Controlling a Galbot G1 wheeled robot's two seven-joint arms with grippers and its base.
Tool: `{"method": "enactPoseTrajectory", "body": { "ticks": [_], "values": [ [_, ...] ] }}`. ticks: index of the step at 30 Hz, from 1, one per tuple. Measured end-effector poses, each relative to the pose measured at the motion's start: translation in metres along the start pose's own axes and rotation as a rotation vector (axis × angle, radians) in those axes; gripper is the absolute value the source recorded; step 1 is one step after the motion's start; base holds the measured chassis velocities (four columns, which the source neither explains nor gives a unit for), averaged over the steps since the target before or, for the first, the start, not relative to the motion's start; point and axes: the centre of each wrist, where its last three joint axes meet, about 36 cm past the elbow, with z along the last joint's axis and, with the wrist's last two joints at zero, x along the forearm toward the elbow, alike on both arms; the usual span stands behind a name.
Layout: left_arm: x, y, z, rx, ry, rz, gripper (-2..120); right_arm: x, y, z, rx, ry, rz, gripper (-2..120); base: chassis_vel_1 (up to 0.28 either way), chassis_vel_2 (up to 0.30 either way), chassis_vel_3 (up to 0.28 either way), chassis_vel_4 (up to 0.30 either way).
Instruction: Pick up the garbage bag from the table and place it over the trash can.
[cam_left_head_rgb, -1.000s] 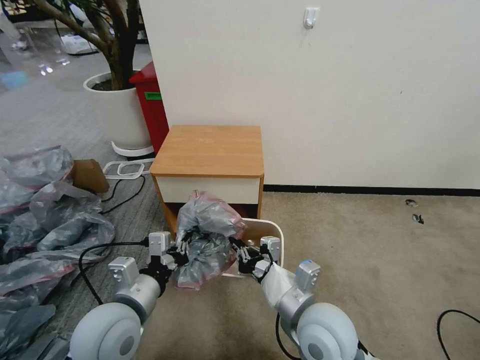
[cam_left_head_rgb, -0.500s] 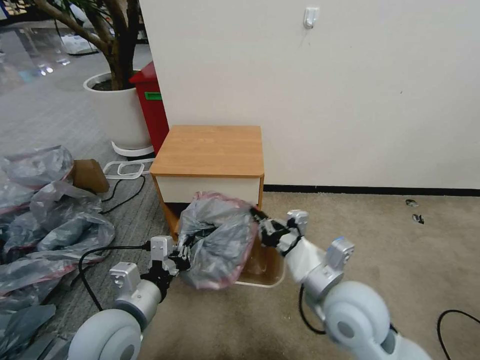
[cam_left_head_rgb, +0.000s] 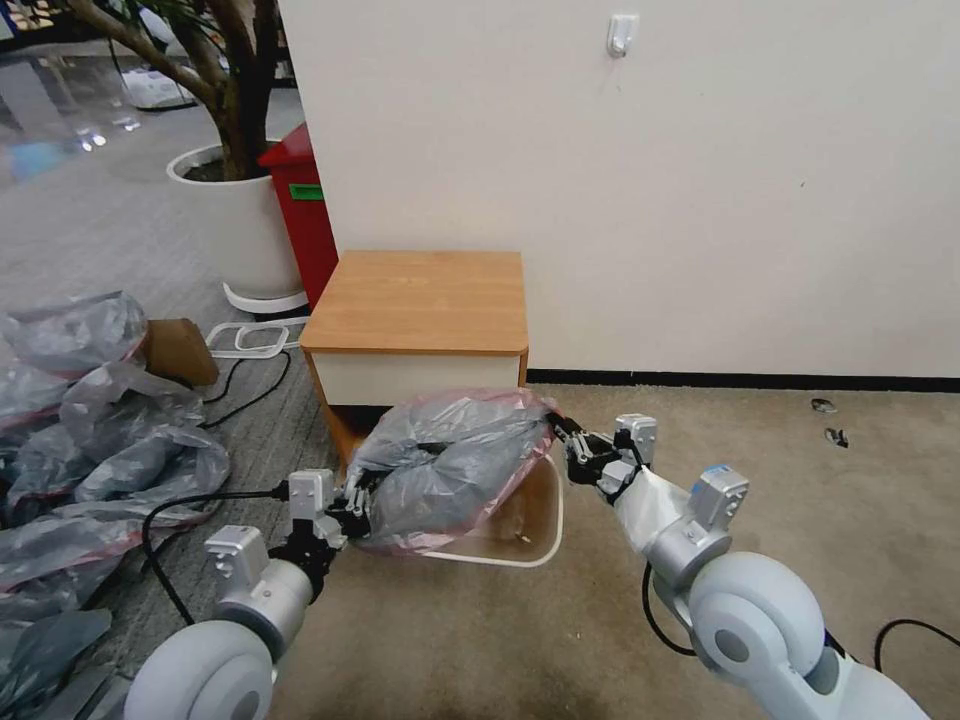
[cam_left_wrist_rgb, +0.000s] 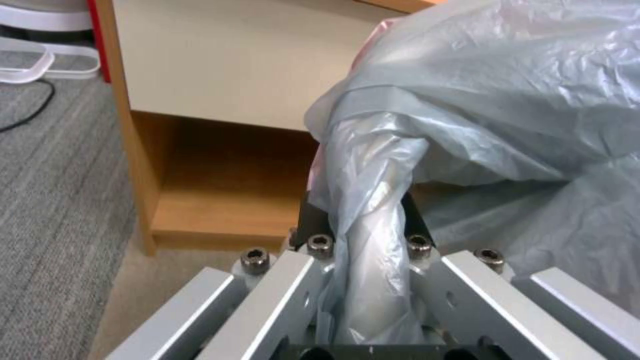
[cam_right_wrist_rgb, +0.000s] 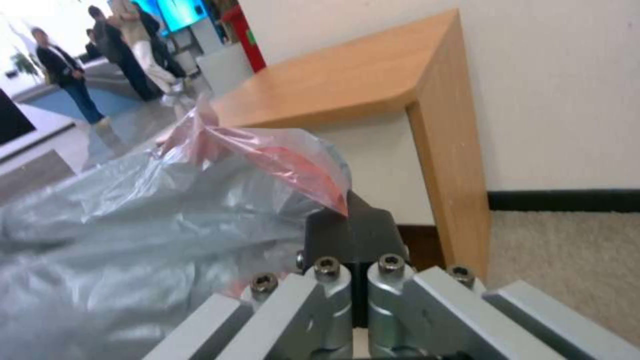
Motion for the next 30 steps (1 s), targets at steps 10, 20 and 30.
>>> {"method": "enactPoseTrajectory", "body": {
  "ticks": [10, 20, 30],
  "values": [
    [-0.002, 0.001, -0.003, 0.029, -0.019, 0.005, 3, 0.013, -0.011, -0.002, 0.053, 0.031, 0.035, 0, 0.0, 0.0, 0.0, 0.0],
    [0.002, -0.003, -0.01, 0.068, -0.047, 0.023, 3, 0.014, -0.03, 0.002, 0.075, 0.095, 0.077, 2, 0.0, 0.0, 0.0, 0.0],
    [-0.003, -0.003, -0.012, 0.095, -0.07, 0.007, 3, 0.027, -0.027, 0.004, 0.066, 0.133, 0.077, 30, 0.0, 0.0, 0.0, 0.0]
  ]
}}
